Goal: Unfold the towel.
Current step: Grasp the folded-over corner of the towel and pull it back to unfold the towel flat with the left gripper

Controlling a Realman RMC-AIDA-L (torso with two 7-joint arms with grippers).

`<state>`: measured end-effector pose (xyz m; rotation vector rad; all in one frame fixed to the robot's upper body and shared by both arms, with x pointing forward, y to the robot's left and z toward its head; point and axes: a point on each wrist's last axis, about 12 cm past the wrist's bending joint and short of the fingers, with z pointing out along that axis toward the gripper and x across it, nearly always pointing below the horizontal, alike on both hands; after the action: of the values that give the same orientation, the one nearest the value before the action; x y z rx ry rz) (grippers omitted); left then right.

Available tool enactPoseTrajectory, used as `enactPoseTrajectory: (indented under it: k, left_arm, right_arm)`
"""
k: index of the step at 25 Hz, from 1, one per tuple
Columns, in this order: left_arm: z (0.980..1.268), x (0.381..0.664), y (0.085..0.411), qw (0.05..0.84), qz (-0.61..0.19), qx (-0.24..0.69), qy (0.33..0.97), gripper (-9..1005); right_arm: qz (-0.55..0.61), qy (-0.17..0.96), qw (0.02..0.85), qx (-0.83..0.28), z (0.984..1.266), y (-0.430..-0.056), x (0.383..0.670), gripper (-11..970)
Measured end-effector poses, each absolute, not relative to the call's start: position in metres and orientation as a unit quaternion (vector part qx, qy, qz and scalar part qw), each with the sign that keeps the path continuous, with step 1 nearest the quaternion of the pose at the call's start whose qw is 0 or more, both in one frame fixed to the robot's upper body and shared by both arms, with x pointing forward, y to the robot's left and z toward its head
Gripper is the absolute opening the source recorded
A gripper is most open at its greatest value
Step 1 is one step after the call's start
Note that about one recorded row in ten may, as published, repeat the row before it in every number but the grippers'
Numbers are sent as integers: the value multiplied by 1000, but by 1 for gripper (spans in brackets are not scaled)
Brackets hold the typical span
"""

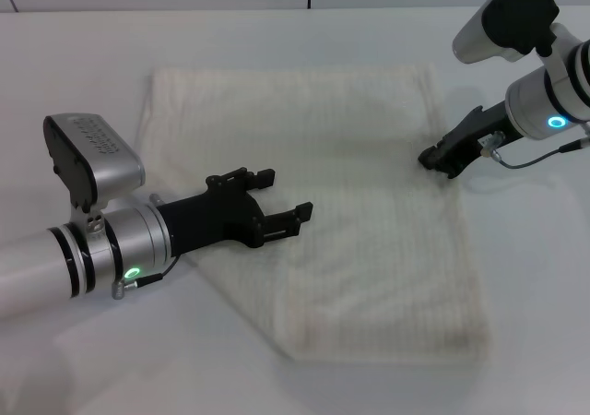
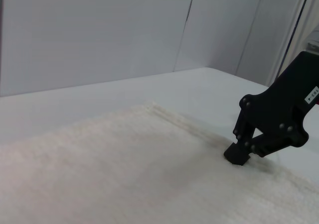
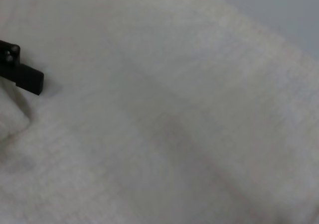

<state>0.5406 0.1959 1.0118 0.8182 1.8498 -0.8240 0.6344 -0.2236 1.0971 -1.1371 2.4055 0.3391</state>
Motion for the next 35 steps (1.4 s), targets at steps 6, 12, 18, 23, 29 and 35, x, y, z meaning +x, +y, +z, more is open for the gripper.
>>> enactPoseTrajectory:
  k: [6,12,18,23,29,35]
  left_arm:
    - [1011,539,195,456,-336,339,751,792]
    - [1011,538,195,455,-337,340,750,718]
    - [1010,537,195,453,-338,346,749,477]
    - [1012,534,196,459,-345,354,738,261]
    - [1012,532,198,463,-346,357,734,112]
    - [1013,526,204,465,-360,362,723,99]
  right_arm:
    - [123,873,227,-414,1097,-223,634,-1]
    - [123,873,227,-414,1097,-223,634,-1]
    - [123,873,227,-414,1097,-223,634,-1]
    - [124,874,227,-412,1097,-223,634,-1]
    - [124,873,226,-414,1096,-223,634,-1]
    - [122,873,229,-412,1096,-223,634,-1]
